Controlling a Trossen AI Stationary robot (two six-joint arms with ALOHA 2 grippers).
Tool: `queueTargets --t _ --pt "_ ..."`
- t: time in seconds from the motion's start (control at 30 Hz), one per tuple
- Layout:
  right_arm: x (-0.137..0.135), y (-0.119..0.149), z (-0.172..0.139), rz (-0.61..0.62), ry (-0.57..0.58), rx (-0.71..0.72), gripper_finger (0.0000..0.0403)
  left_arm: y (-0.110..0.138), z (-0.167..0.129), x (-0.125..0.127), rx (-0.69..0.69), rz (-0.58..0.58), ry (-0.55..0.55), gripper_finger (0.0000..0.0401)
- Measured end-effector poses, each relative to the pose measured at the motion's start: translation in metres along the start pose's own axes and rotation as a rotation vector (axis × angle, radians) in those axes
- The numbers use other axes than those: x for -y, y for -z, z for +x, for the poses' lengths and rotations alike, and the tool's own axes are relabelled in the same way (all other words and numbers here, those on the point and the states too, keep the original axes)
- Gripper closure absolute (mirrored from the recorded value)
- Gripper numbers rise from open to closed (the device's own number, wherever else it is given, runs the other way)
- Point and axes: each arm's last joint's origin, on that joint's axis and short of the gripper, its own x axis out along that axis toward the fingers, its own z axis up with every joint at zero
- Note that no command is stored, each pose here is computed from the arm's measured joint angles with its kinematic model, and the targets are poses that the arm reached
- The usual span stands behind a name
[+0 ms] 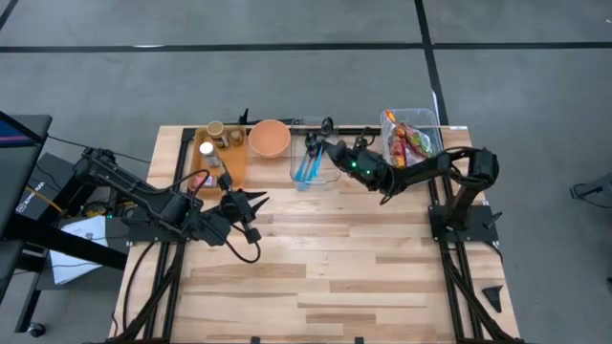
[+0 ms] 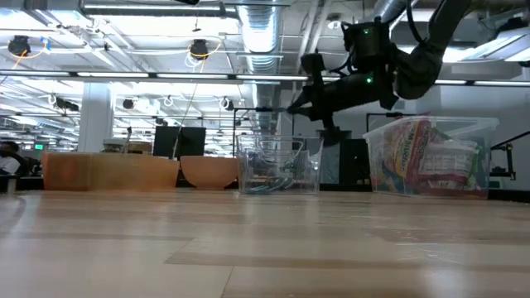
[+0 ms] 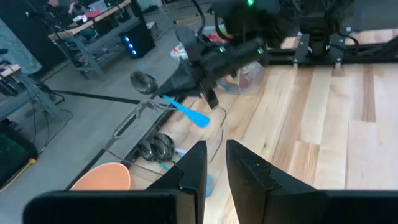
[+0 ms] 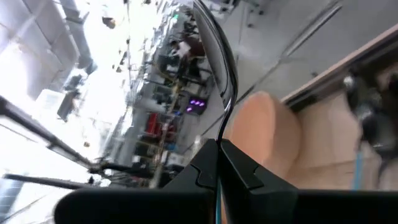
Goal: Pick & Place Food Item
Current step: Put the blue spoon into the transparent bin
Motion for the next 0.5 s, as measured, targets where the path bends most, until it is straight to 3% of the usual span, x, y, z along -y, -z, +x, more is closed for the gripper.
queueTargets --t 0.5 --pt "0.0091 0.0091 -0.0062 -0.048 0.125 0.089 0.0403 -0.0003 0.0001 0.0001 0.002 -0.002 -0.002 0.0348"
